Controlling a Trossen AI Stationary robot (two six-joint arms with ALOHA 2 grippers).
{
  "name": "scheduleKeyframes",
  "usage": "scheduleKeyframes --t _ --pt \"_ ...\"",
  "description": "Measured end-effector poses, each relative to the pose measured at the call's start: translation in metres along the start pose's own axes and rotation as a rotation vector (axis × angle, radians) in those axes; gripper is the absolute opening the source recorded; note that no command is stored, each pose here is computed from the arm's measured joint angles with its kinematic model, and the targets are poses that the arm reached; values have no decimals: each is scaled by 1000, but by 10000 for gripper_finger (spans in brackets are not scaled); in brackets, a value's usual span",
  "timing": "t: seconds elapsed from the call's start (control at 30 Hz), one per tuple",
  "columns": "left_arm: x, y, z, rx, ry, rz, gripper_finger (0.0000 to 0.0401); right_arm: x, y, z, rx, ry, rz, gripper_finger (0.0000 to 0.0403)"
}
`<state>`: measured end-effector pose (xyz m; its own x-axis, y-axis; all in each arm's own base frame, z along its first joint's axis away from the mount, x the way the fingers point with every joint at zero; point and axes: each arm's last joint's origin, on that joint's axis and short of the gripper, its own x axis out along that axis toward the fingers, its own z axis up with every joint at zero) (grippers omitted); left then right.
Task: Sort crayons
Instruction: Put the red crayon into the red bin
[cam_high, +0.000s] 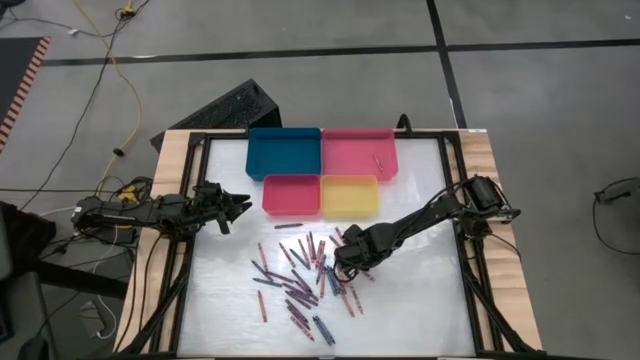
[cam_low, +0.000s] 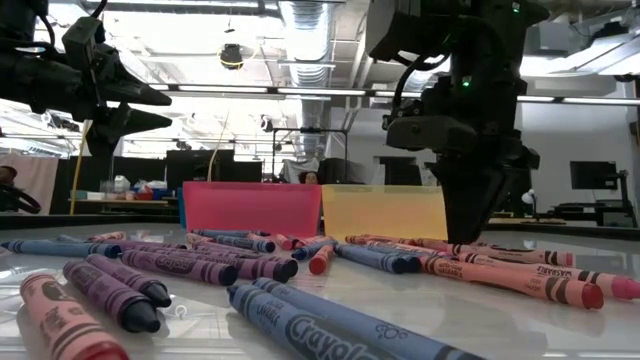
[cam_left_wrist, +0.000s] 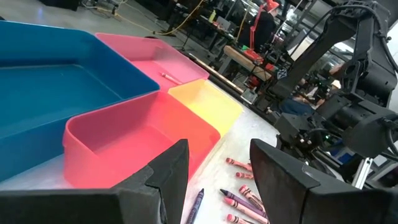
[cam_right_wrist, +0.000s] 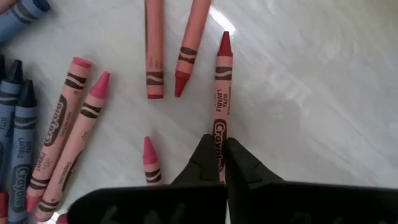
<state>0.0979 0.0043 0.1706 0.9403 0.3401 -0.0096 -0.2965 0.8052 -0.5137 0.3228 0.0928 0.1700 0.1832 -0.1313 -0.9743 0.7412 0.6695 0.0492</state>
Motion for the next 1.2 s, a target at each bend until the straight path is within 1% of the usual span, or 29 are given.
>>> scheduleKeyframes --t 0.27,0.53,0.63,0.77,0.93,1.1,1.2 --pt "0 0 0 0 0 0 160 -16 6 18 -44 -20 25 4" --pt "0 0 0 0 0 0 160 -40 10 54 -111 -91 97 4" --pt "0 0 0 0 0 0 160 -51 9 72 -135 -156 106 4" --pt "0 0 0 0 0 0 160 -60 6 101 -142 -279 134 4" --pt "0 0 0 0 0 0 160 -63 -2 136 -175 -429 203 4" --pt "0 0 0 0 0 0 160 -65 -15 167 -175 -554 228 4" --pt "0 0 0 0 0 0 160 -62 -18 181 -221 -614 246 4"
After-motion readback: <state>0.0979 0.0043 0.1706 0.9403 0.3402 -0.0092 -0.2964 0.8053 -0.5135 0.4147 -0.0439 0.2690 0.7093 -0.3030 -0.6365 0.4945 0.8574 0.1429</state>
